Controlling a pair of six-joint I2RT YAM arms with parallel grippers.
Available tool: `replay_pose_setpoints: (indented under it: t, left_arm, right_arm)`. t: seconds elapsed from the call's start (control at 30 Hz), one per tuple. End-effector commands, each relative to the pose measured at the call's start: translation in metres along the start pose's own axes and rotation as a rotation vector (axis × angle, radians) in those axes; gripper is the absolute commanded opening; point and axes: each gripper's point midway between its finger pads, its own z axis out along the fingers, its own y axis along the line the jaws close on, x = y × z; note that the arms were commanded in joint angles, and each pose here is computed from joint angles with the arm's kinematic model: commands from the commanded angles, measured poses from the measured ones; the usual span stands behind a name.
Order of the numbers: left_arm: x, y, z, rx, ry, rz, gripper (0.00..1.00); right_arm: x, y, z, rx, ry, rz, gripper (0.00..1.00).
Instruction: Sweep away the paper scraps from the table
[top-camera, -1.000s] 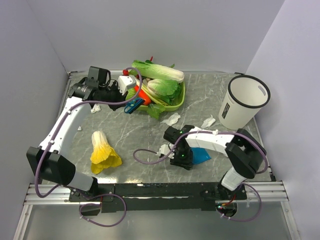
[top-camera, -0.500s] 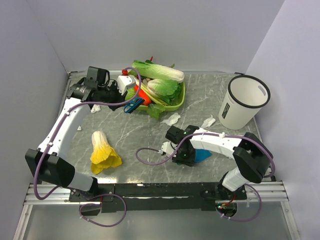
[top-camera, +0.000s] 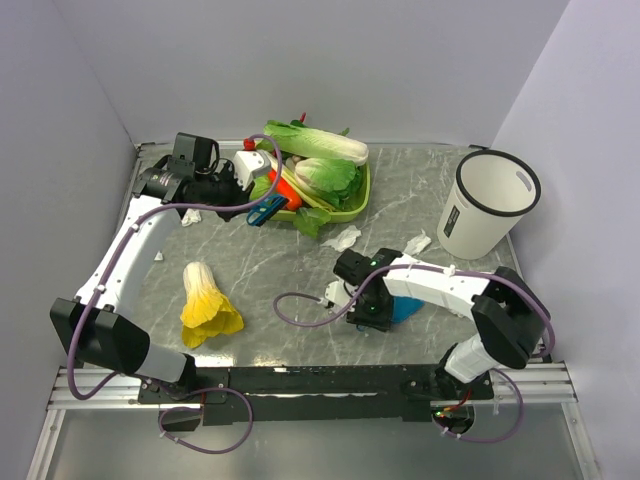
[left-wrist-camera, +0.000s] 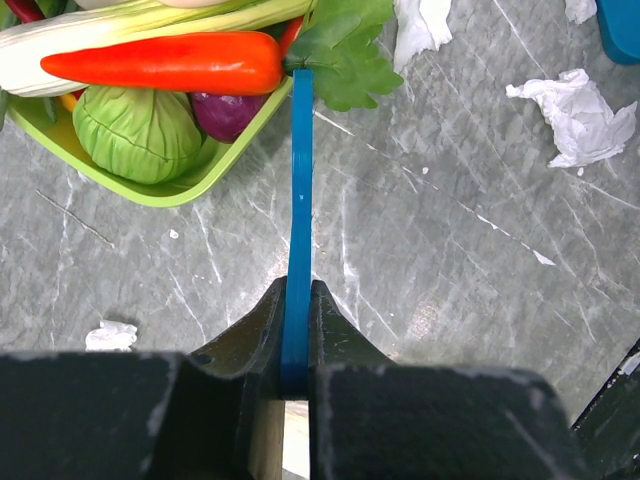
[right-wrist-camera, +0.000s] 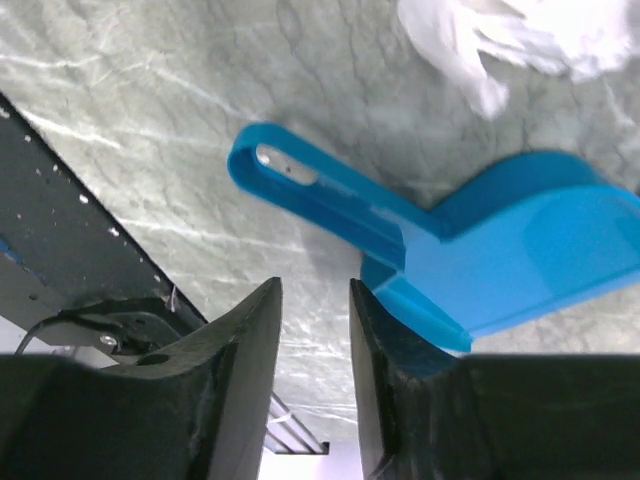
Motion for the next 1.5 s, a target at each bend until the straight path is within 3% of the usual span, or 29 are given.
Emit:
replay_pose_setpoints:
  t: [0.0,0.27,0.33,0.37,0.5,0.67,0.8,0.9,1.03,1.07,1.1,1.2,1.3,1.47]
  left_arm:
    - [-0.017,0.001,-0.015,-0.033,-0.063,0.018,0.01]
    - [-0.019,0.005,-0.018,-0.046,-0.062,0.014,0.01]
    - [-0.020,0.005,-0.020,-0.051,-0.062,0.016,0.01]
    - [-0.020,0.005,-0.020,-0.053,-0.059,0.014,0.01]
    - [-0.019,0.004,-0.022,-0.054,-0.057,0.018,0.01]
    - [-0.019,0.004,-0.020,-0.051,-0.062,0.015,0.01]
    - [-0.021,0.004,-0.020,-0.044,-0.068,0.013,0.01]
    - [-0.024,0.004,-0.020,-0.041,-0.075,0.014,0.01]
    - [-0.024,0.002,-0.019,-0.031,-0.081,0.016,0.01]
    - [-0.024,0.001,-0.018,-0.023,-0.081,0.012,0.01]
    - [-0.026,0.001,-0.018,-0.020,-0.086,0.012,0.01]
    - [-0.035,0.001,-0.018,-0.007,-0.112,0.007,0.01]
    - [-0.043,0.001,-0.016,0.007,-0.135,-0.012,0.01]
    - [-0.046,0.002,-0.009,0.025,-0.147,-0.037,0.01]
  right_arm:
    - [0.015,-0.011,-0.012,0.069,-0.001,0.019,0.54]
    - [0.013,-0.029,0.011,0.107,0.015,0.045,0.57]
    - [0.008,-0.031,0.016,0.090,0.007,0.038,0.51]
    - [0.007,-0.030,0.018,0.081,0.008,0.032,0.42]
    - [0.001,-0.029,0.015,0.072,-0.042,-0.047,0.24]
    - [0.010,-0.030,0.022,0.063,-0.047,-0.321,0.08]
    - [0.013,-0.046,0.027,0.152,-0.042,-0.645,0.06]
    - [0.015,-0.066,0.027,0.263,-0.017,-0.798,0.04]
    - [0.015,-0.095,0.019,0.382,-0.026,-0.864,0.11]
    - [0.015,-0.107,0.015,0.427,-0.032,-0.853,0.18]
    - [0.017,-0.111,0.013,0.441,-0.038,-0.839,0.34]
    - [0.030,-0.117,0.001,0.445,-0.061,-0.748,0.49]
    - [0.035,-0.102,-0.015,0.378,-0.153,-0.553,0.55]
    - [0.007,-0.082,-0.069,0.235,-0.347,0.063,0.62]
